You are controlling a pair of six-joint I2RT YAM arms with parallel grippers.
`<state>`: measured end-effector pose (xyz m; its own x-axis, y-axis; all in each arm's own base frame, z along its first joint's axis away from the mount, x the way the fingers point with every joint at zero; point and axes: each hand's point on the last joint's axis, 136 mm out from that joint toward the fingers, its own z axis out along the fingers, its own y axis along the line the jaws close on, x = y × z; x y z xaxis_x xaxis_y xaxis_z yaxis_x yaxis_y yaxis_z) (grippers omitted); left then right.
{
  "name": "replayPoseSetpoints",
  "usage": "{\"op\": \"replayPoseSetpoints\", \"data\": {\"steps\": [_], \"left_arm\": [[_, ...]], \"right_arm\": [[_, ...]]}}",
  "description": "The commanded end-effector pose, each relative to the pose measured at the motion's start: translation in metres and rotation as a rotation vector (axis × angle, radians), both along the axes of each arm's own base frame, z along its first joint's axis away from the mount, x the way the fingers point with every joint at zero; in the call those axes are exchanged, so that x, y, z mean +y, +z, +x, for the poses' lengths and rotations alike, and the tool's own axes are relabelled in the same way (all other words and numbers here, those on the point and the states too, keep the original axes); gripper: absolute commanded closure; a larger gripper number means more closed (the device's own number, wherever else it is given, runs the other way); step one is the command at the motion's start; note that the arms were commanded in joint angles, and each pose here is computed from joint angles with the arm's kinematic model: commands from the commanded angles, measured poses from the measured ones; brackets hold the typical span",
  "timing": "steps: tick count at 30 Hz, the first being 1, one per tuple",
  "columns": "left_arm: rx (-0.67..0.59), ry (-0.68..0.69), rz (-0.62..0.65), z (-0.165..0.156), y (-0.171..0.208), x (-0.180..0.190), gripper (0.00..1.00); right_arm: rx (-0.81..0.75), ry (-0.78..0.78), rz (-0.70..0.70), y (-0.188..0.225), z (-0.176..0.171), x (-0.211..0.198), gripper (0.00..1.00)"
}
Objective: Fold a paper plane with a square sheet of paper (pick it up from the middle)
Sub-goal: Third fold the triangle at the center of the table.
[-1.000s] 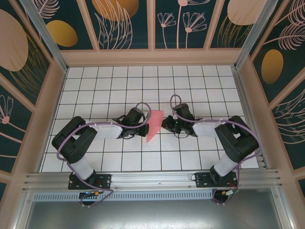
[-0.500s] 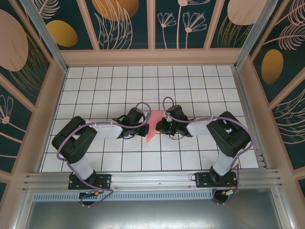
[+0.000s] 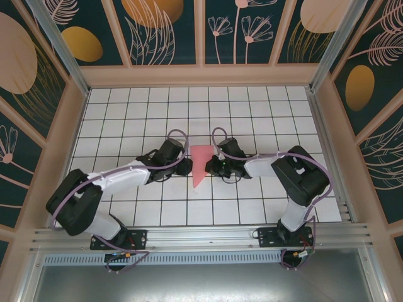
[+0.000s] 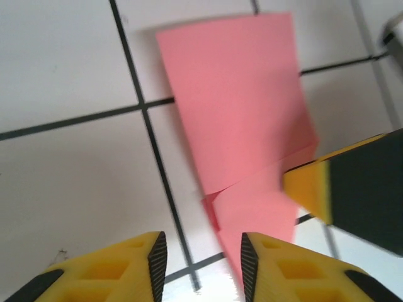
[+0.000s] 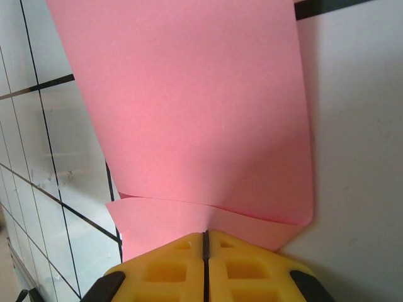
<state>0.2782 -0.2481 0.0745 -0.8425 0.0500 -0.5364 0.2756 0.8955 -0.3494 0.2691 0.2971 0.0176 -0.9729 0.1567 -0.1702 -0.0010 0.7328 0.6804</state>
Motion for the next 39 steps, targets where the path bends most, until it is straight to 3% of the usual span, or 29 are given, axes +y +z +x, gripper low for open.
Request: {"op": "replayPoseSetpoints", "data": {"steps": [1,5,9,16,25,34,39], "left_arm": [[0.048,-0.039,-0.143,-0.012,0.018,-0.018,0.66],[0.159,-0.140,-0.361,-0.030,0.025,-0.054,0.76],[0.245,-0.165,-0.459,-0.040,0.015,-0.068,0.81],[0.383,-0.159,-0.429,-0.046,-0.026,-0.074,0.86],[0.477,-0.061,-0.241,-0.060,-0.084,-0.044,0.89],[0.535,-0.058,-0.187,-0.087,-0.098,-0.021,0.89],[0.545,-0.075,-0.225,-0.099,-0.089,-0.018,0.88]], "right_arm": [[0.043,-0.027,-0.092,-0.018,-0.010,-0.016,0.91],[0.046,-0.036,-0.089,-0.019,-0.010,-0.017,0.90],[0.052,-0.039,-0.092,-0.022,-0.010,-0.018,0.90],[0.060,-0.041,-0.102,-0.025,-0.010,-0.018,0.90],[0.072,-0.045,-0.129,-0.031,-0.013,-0.023,0.90],[0.078,-0.048,-0.158,-0.036,-0.013,-0.027,0.90],[0.079,-0.052,-0.178,-0.039,-0.013,-0.030,0.90]]}}
